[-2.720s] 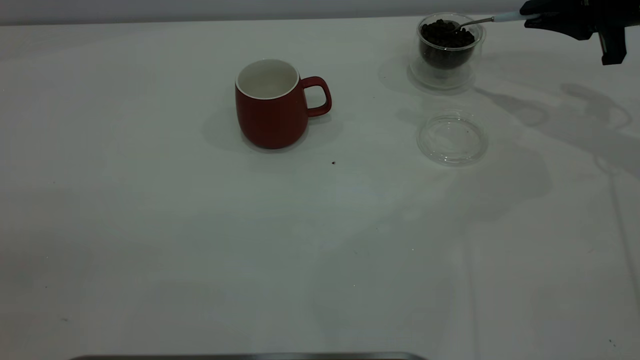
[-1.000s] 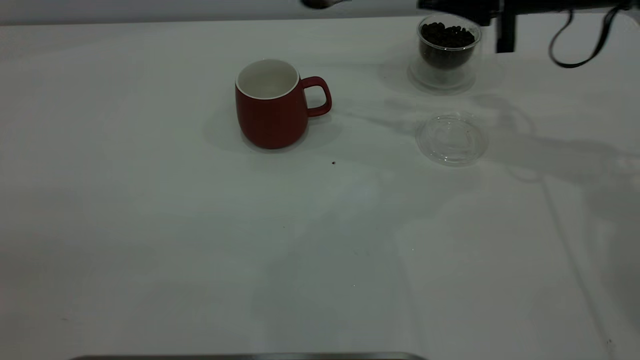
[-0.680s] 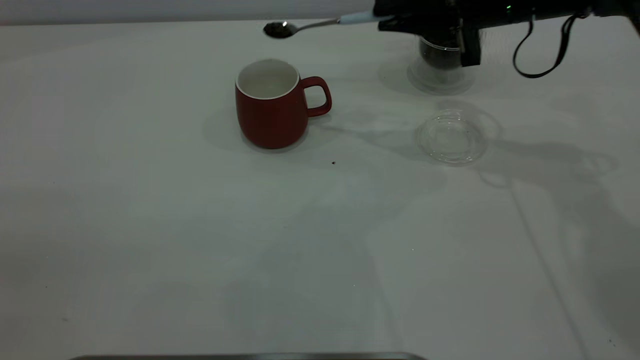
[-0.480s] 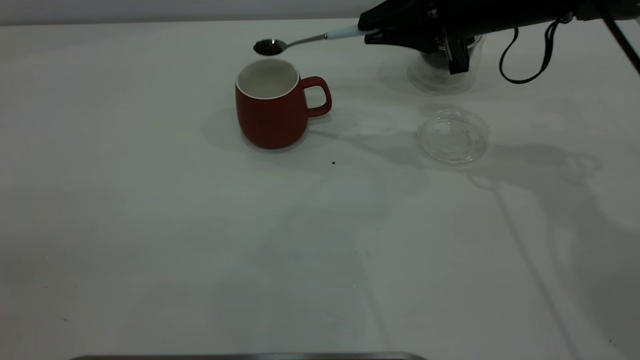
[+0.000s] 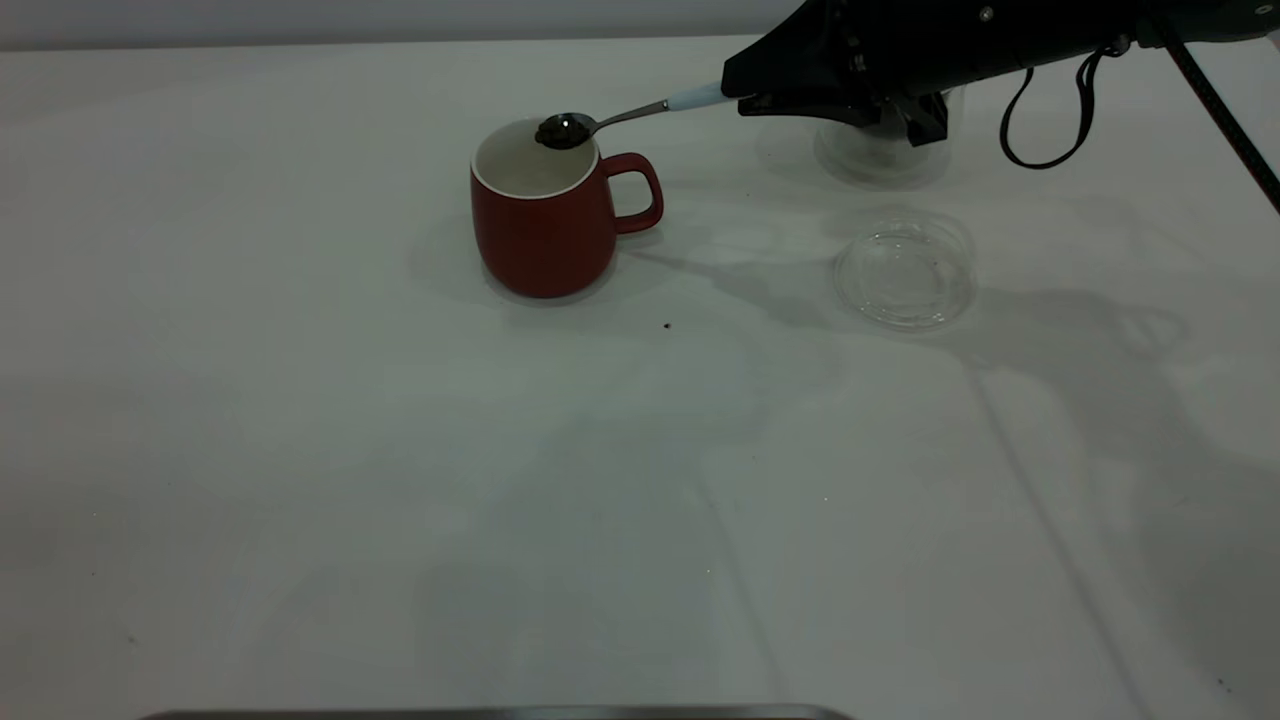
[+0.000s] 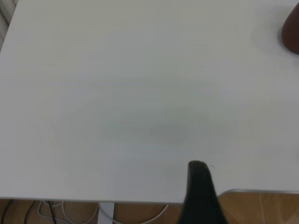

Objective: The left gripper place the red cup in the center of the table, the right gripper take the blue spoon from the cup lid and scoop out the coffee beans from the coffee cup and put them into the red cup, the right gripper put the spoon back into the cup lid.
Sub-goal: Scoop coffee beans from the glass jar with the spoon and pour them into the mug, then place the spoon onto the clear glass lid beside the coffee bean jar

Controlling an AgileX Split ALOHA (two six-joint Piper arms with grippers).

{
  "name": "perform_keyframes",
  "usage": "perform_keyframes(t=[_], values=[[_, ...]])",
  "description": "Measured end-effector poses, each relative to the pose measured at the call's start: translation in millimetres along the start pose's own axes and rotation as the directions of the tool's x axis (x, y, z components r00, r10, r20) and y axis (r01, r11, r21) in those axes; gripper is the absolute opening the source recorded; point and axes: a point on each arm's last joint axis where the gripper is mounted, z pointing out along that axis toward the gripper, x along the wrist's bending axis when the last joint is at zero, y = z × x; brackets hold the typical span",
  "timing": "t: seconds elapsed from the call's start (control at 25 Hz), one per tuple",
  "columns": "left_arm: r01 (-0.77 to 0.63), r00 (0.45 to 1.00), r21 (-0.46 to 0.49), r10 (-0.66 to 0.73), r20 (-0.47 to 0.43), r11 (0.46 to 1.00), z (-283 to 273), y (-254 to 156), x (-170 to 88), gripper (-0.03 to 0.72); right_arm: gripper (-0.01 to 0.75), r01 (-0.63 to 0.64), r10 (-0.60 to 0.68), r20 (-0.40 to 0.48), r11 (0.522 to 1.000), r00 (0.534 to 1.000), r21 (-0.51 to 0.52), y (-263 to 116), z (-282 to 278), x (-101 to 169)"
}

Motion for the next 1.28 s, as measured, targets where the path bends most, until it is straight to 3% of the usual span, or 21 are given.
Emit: perform_keyframes(t=[0.16, 0.36, 0.52, 0.72, 0.88, 1.08, 1.28], values=[[0.000, 1.000, 0.000, 0.000, 0.000, 1.000, 0.0, 0.0, 0.0, 0.586, 0.110, 0.176, -0.176, 0.008, 0.984, 0.984, 0.006, -1.8, 3.0, 1.7], [0.000, 1.000, 0.000, 0.000, 0.000, 1.000, 0.0, 0.0, 0.0, 0.586, 0.110, 0.446, -0.446, 0.002, 0.895, 0.895, 0.011, -2.8, 4.4, 3.0], [0.000, 1.000, 0.000, 0.000, 0.000, 1.000, 0.0, 0.0, 0.0, 0.586, 0.110, 0.483, -0.483, 0.001, 0.876, 0.876, 0.011, -2.8, 4.4, 3.1], [0.000, 1.000, 0.000, 0.000, 0.000, 1.000, 0.0, 0.0, 0.0, 0.586, 0.110, 0.266, -0.265, -0.100, 0.964, 0.959, 0.002, -3.8, 2.0, 10.8], [0.000, 1.000, 0.000, 0.000, 0.000, 1.000, 0.0, 0.0, 0.0, 0.586, 0.110, 0.048, -0.045, -0.148, 0.999, 0.988, 0.020, -5.0, -9.7, 5.3], [0.000, 1.000, 0.000, 0.000, 0.000, 1.000, 0.0, 0.0, 0.0, 0.586, 0.110, -0.159, 0.159, -0.075, 0.987, 0.985, 0.008, -20.3, -43.8, -13.1], [0.000, 1.000, 0.000, 0.000, 0.000, 1.000, 0.0, 0.0, 0.0, 0.586, 0.110, -0.268, 0.271, 0.028, 0.959, 0.962, -0.091, -33.8, -95.7, -26.0]])
